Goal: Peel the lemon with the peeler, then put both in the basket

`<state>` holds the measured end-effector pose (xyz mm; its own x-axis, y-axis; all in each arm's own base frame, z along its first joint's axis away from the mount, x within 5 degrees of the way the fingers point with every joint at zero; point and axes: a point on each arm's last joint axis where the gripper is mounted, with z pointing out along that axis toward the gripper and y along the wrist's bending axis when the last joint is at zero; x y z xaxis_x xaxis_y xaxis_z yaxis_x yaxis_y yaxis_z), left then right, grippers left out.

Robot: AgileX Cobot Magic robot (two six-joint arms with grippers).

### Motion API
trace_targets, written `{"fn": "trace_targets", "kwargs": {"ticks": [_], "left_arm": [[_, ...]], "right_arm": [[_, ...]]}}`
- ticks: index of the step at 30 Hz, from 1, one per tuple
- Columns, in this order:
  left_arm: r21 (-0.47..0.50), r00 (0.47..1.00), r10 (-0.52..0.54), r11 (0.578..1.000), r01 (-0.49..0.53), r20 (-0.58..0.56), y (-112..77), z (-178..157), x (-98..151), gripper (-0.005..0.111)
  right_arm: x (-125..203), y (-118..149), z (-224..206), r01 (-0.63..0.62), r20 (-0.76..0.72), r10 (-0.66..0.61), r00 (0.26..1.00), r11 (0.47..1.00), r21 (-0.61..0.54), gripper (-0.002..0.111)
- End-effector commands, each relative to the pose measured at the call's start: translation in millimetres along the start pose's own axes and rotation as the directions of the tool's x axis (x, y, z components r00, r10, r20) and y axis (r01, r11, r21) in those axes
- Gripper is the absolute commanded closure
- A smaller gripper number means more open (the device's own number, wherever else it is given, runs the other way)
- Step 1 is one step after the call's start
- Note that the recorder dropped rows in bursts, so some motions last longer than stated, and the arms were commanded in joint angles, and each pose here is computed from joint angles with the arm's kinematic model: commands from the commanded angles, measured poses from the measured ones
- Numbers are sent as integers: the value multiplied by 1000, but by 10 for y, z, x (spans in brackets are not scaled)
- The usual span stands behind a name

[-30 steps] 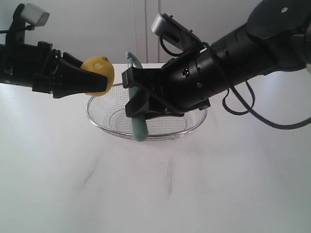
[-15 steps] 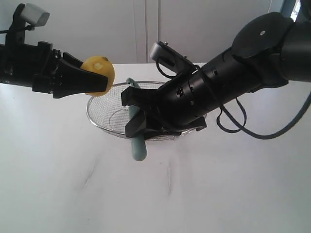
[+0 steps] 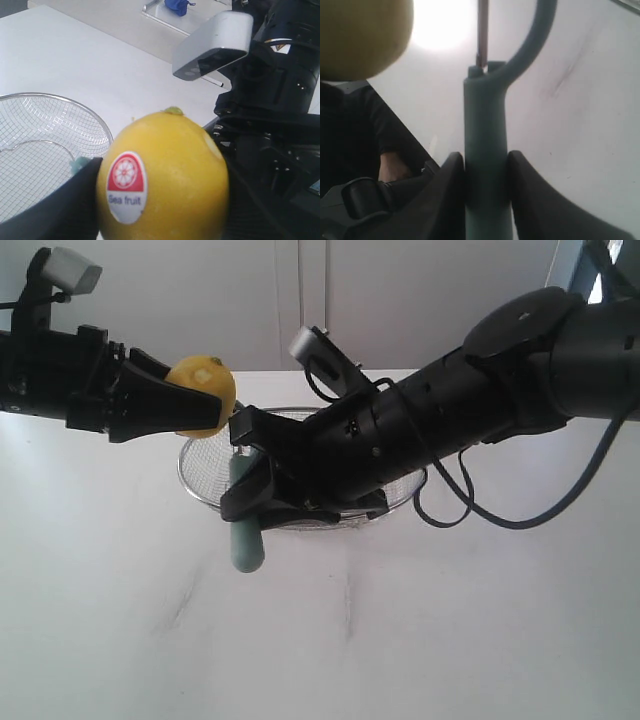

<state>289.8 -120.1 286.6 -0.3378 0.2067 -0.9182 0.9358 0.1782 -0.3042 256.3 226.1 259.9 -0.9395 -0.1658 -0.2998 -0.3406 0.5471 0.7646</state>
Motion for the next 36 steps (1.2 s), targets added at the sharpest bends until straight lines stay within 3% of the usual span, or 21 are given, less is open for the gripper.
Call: {"fn": "trace_targets", "kwargs": {"ticks": [1, 5, 20, 36], "left_arm": [[14, 1000, 0, 1000, 0, 28, -47, -17, -31, 107], [14, 1000, 0, 1000, 0, 28, -47, -17, -31, 107], [15, 1000, 2, 1000, -2, 21, -48, -16, -25, 107], [15, 1000, 2, 1000, -2, 21, -48, -16, -25, 107]], "right_arm": [[10, 31, -3, 6, -5, -6, 1000, 999, -31, 108], [2, 100, -47, 12, 19, -10, 1000, 998, -66, 108], [-66, 295, -329, 80, 208, -73, 975, 997, -24, 108], [-31, 415, -482, 134, 250, -128, 960, 991, -11, 108]]}}
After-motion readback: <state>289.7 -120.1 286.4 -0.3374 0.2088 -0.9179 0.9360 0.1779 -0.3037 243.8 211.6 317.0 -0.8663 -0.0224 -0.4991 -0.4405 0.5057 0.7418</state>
